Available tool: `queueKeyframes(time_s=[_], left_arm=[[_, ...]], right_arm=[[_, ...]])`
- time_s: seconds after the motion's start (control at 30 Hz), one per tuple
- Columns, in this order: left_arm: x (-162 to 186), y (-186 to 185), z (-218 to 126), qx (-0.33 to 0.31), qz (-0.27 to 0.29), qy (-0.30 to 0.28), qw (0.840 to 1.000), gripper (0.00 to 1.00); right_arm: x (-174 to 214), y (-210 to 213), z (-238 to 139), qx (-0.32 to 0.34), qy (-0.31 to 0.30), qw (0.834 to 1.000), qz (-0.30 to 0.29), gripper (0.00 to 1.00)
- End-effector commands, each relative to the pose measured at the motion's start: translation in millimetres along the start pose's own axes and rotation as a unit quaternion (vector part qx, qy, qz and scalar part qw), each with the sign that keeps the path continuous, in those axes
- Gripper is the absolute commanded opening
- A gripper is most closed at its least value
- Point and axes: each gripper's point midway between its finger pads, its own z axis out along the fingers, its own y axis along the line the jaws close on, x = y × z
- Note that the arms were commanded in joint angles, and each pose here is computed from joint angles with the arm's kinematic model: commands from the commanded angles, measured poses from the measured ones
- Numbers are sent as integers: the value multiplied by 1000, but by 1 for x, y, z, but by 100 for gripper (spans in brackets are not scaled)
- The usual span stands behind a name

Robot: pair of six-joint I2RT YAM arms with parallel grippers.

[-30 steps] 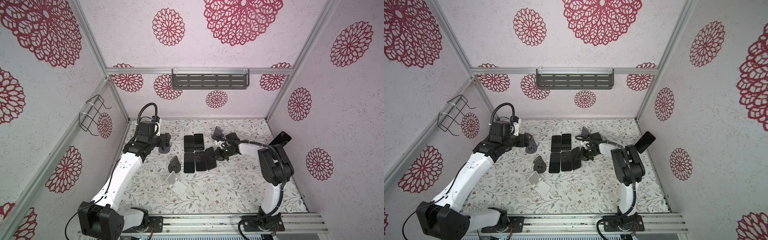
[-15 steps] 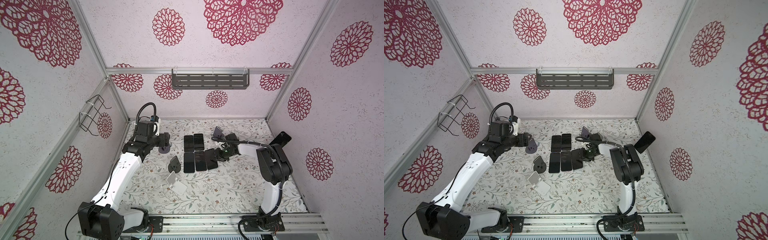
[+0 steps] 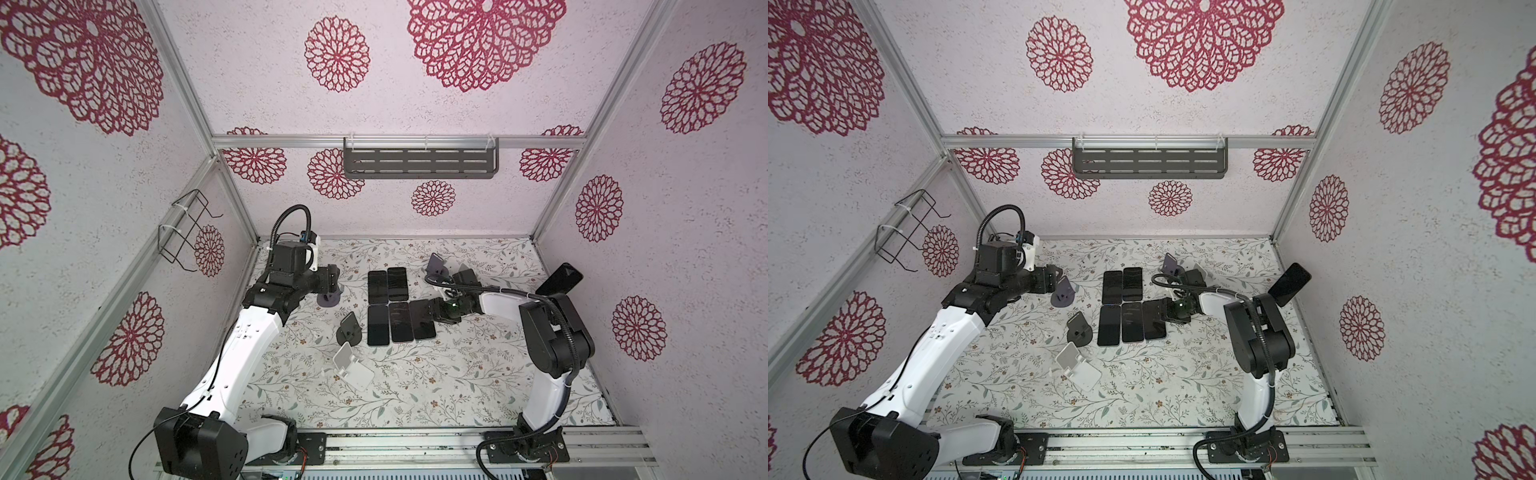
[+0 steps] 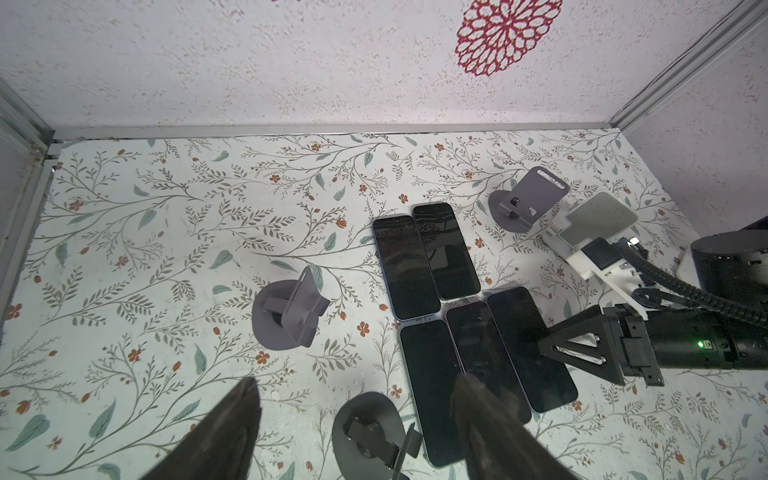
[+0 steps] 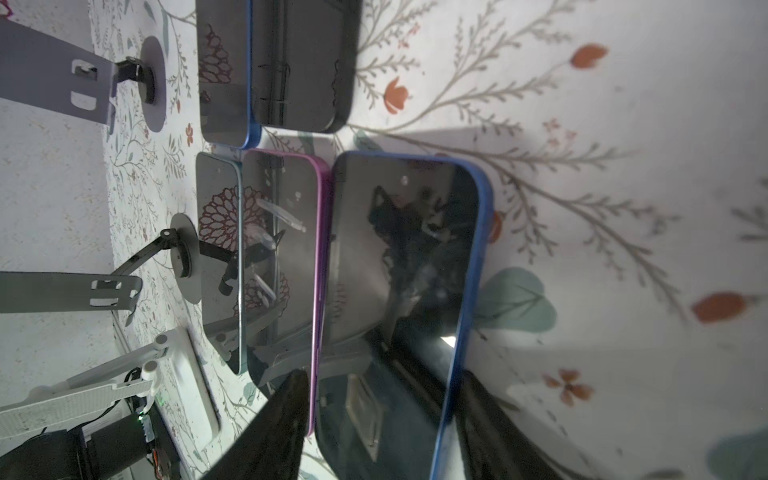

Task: Remove the phone from the phone stand
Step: 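Open the right gripper and raise it off the blue-edged phone, then move the right gripper toward the last dark phone on its stand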

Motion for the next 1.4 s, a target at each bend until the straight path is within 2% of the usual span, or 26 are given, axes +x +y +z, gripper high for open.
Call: queueKeyframes(time_s=[0.0,0.23,0.5,0.63,0.7,0.8,0.9,0.97,1.03,1.13,1.2,1.3,1.37], left_arm=[[-7,1,-7,1,11,-19,1000,77],[-7,2,-6,-1,11,-19,1000,78],[-9,5,-11,-11,16,-27,999,78],[-11,6,-13,-13,18,-30,999,78],[-11,7,-16,-18,19,-33,999,78],[-12,9,-19,-23,21,-37,999,78],[-15,6,-22,-16,22,-41,999,78],[-17,3,-25,-8,22,-42,999,79],[-18,2,-28,-5,23,-47,999,78],[-22,0,-34,-2,23,-56,998,79],[-23,0,-37,-2,25,-61,998,79],[-22,0,-36,0,26,-60,998,79],[-22,-2,-33,7,27,-59,998,79]], right_arm=[[2,-3,-10,25,-11,1000,5,61],[2,3,-14,14,-15,1000,2,61],[-9,-3,-44,81,-43,996,-22,64],[-20,2,-71,116,-71,990,-35,67],[-27,0,-93,158,-93,982,-43,70],[-40,-10,-148,234,-128,963,-45,79],[-50,-25,-208,271,-162,949,-13,90],[-51,-38,-249,320,-195,927,15,98],[-50,-47,-287,361,-227,904,45,99],[-47,-57,-322,398,-261,877,64,99],[-43,-65,-339,413,-265,869,67,99],[-38,-76,-355,414,-261,870,55,99],[-31,-93,-370,419,-272,863,83,99]])
